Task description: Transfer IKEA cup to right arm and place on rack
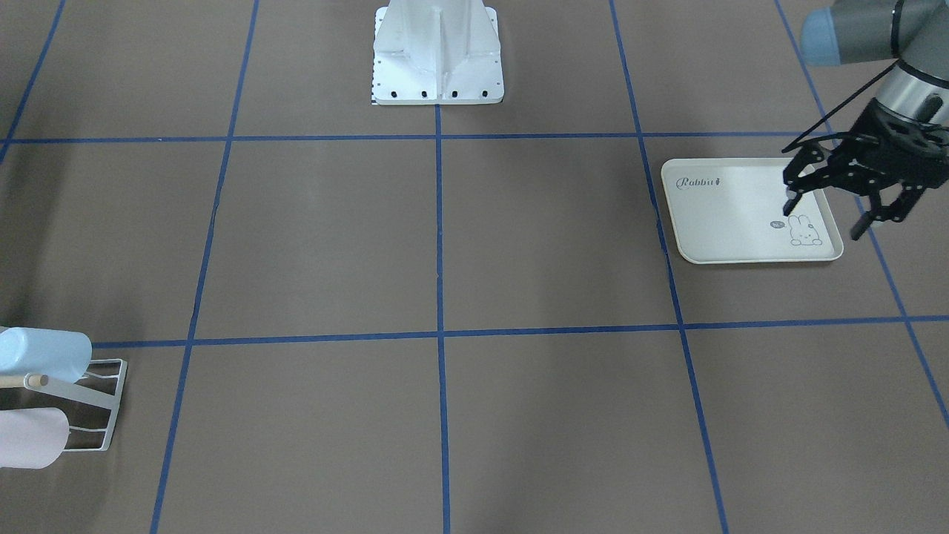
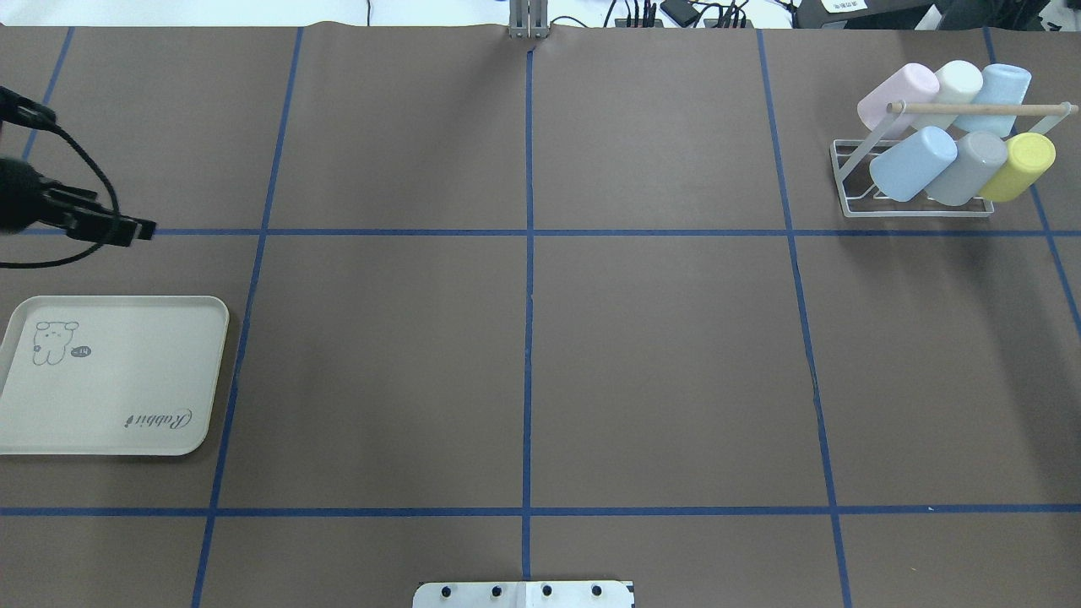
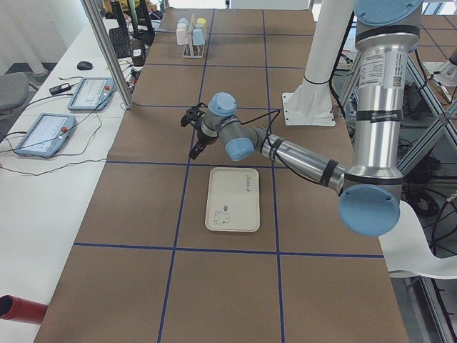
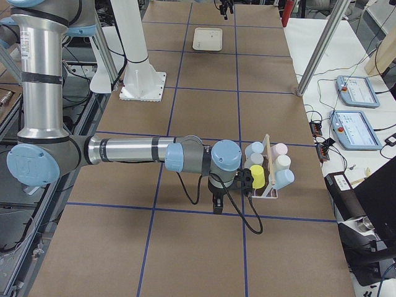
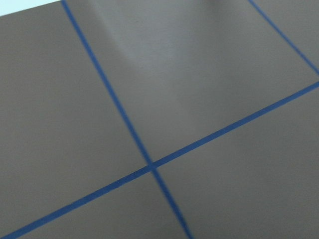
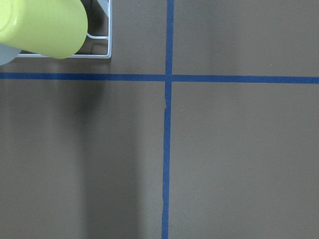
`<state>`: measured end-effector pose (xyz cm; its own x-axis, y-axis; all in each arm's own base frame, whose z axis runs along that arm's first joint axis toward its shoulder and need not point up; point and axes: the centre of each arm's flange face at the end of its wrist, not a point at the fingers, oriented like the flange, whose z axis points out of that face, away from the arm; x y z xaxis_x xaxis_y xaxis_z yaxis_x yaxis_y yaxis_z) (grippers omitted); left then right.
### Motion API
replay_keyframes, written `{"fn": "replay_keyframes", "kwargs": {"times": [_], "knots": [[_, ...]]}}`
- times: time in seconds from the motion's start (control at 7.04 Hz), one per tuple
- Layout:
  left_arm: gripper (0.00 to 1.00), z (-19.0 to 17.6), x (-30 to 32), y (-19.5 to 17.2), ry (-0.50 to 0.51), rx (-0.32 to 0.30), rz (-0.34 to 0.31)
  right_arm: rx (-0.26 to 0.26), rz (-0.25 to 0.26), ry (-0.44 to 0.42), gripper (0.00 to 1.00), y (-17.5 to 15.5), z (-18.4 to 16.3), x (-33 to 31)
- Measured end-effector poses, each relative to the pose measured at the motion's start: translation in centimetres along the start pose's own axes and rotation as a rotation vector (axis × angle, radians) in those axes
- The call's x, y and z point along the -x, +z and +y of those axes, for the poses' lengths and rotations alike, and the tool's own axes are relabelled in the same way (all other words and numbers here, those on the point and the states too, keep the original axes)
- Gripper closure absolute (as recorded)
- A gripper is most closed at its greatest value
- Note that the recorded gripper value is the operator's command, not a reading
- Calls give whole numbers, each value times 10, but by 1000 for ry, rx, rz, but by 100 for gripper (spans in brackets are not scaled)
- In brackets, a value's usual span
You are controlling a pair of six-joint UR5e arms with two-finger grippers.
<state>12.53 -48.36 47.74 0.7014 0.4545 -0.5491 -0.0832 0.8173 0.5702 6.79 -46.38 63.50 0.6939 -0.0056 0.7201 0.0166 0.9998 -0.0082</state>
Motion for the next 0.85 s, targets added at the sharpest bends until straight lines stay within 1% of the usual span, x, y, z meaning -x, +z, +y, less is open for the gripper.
{"fn": "replay_keyframes", "kwargs": {"times": [0.14,0.28,0.43,0.57,0.71,0.85], "knots": [[0,25,50,1,-13,43,-61,3,-8,6,0,1,1,-1],[0,44,87,-5,-34,58,-102,4,-10,7,0,2,1,-1],[0,57,112,-10,-38,77,-129,4,-9,7,0,2,2,-1],[0,71,136,-9,-31,129,-152,3,-8,6,0,2,2,-1],[0,86,165,-12,-46,200,-175,2,-7,3,0,2,1,0],[0,100,192,-19,-106,265,-191,3,-5,-2,0,2,1,1]]}}
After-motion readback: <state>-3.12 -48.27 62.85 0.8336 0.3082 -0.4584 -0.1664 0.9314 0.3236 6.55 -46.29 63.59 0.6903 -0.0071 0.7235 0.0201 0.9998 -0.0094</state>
